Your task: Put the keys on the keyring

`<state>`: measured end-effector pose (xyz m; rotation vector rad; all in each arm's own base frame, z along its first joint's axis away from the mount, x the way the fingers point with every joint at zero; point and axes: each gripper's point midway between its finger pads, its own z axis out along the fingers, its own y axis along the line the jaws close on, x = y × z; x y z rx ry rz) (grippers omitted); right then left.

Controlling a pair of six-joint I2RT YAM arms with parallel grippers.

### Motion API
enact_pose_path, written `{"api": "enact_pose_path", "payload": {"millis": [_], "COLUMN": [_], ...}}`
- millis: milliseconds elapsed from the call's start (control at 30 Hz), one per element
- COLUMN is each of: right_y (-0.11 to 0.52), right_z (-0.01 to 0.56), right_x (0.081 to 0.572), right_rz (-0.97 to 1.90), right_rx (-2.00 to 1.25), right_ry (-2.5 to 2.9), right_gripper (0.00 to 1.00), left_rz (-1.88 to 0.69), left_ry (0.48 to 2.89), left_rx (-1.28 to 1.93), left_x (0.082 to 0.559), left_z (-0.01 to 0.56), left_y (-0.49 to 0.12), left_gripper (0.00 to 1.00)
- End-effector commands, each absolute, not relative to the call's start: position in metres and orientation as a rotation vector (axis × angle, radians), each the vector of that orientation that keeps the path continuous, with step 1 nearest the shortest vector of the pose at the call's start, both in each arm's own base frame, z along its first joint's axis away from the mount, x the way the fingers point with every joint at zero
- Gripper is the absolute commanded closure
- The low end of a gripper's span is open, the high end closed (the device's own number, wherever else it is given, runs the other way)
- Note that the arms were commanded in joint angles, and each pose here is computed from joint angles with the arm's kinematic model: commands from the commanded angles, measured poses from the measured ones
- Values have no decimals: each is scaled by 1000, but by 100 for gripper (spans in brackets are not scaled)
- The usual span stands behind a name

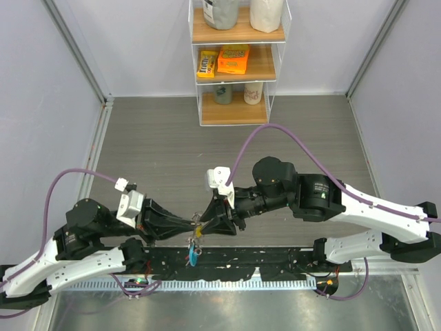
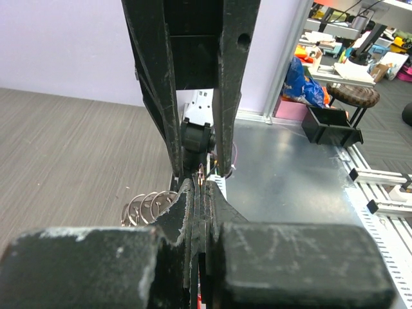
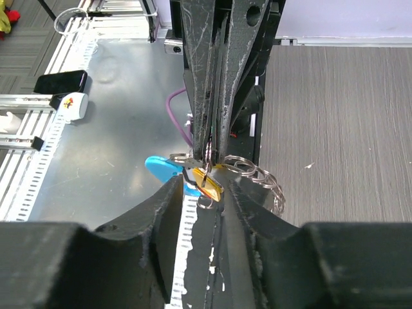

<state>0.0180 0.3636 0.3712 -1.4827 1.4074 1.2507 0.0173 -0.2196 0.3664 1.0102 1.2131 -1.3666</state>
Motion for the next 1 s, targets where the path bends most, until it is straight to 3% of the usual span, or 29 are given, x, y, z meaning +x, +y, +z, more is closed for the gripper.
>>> {"api": "enact_pose_path", "payload": {"millis": [0,167,333,367,800,967], "right_y": [364,366,365,364,361,361], "right_z": [396,396,399,398,365,366], "right_x": [19,20,19,18,7,7], "right_rz": [1266,1266,1270,1272,1327,1310], "right_rx": [-1428,-1419,-1413,-1416,-1447,-1475], "right_ry": [1322,1319,1296,1293,1300,1334], "right_gripper": [64,71,94,94,94,69], "left_rz": [-1397,-1411,-1409,-1408,-1422,-1426], "left_ry": [1074,1067,1063,1056,985,976], "left_rx": [940,943,935,929,865,857], "left_x": [15,13,13,13,12,12], "left_z": [402,402,402,404,413,416], "left_y": [-214,-213,-211,-210,-201,-200], "left_gripper": [100,100,100,100,100,100]}}
